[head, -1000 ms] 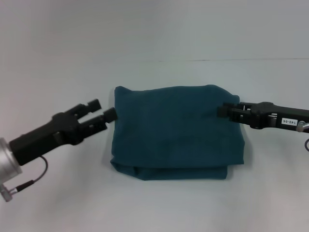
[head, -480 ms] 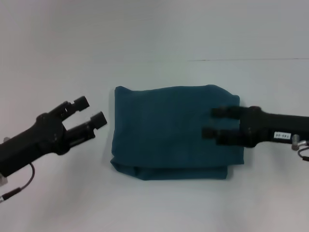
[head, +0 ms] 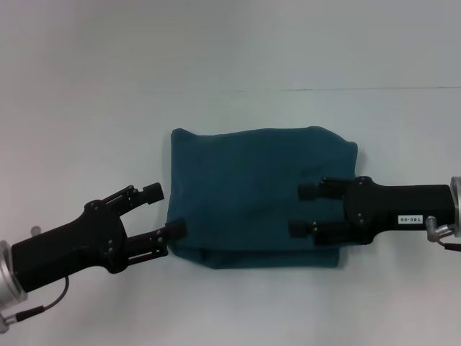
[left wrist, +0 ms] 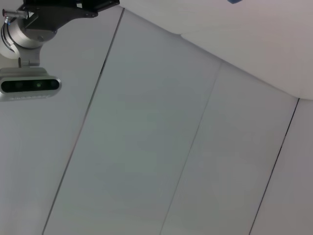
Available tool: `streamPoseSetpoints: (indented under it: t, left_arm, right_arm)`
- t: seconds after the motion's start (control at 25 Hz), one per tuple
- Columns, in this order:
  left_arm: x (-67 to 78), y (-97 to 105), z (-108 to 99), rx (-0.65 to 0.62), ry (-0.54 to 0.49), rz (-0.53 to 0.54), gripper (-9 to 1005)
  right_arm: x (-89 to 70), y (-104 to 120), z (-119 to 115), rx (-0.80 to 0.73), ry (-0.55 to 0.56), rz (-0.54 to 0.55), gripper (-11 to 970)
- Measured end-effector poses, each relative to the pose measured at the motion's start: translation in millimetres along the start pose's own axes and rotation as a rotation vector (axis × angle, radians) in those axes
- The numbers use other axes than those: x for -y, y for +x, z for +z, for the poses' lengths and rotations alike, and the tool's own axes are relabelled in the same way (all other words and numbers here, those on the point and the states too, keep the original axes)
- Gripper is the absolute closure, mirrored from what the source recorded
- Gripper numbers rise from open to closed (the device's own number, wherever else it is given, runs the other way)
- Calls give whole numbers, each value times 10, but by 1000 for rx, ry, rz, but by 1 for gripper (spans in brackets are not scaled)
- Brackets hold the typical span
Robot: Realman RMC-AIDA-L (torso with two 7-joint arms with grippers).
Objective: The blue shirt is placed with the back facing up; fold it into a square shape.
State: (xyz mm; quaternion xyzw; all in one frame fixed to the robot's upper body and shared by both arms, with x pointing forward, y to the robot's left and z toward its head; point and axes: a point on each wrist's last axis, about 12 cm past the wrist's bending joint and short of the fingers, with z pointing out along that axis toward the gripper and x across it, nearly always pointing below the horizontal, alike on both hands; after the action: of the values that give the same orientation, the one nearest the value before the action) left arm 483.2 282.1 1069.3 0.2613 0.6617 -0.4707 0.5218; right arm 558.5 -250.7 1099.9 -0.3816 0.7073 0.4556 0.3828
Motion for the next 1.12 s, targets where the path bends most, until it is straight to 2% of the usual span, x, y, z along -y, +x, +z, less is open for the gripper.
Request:
streamPoseSetpoints:
  t: [0.72, 1.12]
  left_arm:
    - [12, -3, 24, -43, 41, 4, 87]
    - [18, 3, 34, -51, 47, 2, 87]
  right_arm:
    - [-48, 60, 59, -59, -40, 20, 94]
    - [-37, 46, 58, -60, -35, 42, 87]
